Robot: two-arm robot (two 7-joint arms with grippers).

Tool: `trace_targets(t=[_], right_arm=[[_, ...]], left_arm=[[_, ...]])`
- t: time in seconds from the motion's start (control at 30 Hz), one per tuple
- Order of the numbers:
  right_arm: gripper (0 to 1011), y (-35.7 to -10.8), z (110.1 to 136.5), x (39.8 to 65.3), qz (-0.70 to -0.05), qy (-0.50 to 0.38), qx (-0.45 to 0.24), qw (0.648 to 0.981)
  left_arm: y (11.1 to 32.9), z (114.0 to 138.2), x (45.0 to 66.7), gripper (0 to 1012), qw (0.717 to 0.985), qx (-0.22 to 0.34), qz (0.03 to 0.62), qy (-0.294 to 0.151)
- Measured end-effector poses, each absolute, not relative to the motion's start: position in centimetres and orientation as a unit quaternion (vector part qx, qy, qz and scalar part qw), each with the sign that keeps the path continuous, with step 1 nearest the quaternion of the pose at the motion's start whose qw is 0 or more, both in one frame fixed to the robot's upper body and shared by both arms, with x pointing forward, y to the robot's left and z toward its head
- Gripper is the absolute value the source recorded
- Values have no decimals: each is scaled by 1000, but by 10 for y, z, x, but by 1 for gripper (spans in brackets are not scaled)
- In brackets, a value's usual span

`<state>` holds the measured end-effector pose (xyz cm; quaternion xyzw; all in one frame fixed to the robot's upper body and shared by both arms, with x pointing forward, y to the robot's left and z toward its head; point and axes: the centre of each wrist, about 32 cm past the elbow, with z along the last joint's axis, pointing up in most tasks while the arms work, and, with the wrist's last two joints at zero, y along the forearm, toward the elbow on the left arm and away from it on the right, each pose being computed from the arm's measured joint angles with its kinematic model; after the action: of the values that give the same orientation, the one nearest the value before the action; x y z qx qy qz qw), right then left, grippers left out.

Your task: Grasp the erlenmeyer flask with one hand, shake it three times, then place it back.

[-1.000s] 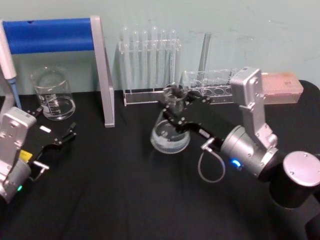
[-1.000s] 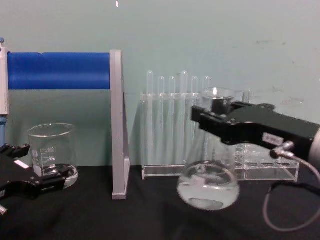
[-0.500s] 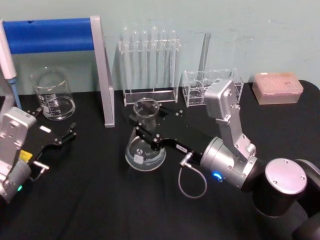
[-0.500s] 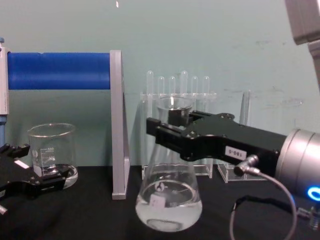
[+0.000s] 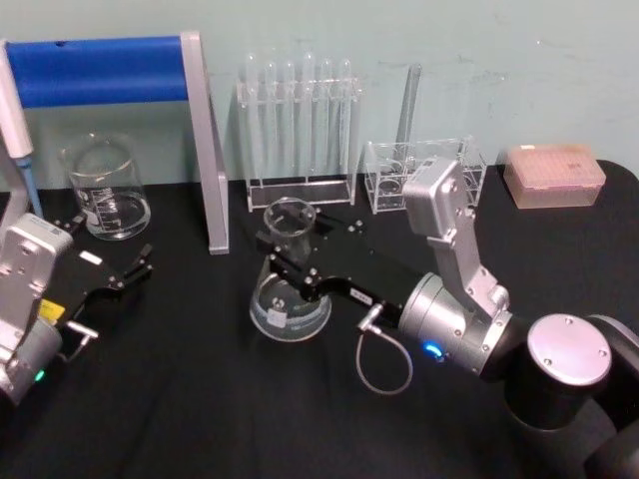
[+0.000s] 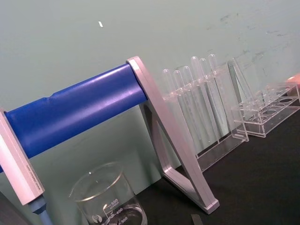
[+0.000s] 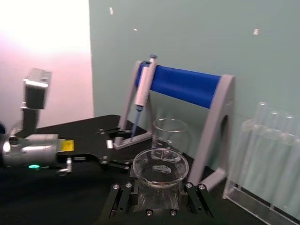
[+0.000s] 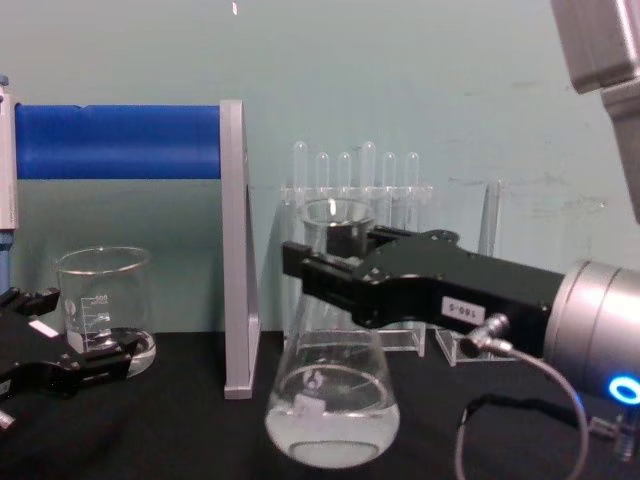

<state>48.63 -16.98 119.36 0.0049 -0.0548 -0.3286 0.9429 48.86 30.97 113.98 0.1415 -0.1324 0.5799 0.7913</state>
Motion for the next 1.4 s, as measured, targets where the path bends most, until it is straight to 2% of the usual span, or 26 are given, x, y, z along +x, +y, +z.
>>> trace_targets(t=[0.4,0.93,1.4], right_arm=[[449,-197,1198,499,-394,-64,2,917],[449,-244,1200,509,-495,-72,1,866],[449,-263,1198,508,-533,-69,-1,843]], left_arm=[[310,1140,489,1001,791,141,580,-132],[310,1140,489,1001,791,142,580,-132],[310,1140,489,1001,791,142,580,-132]])
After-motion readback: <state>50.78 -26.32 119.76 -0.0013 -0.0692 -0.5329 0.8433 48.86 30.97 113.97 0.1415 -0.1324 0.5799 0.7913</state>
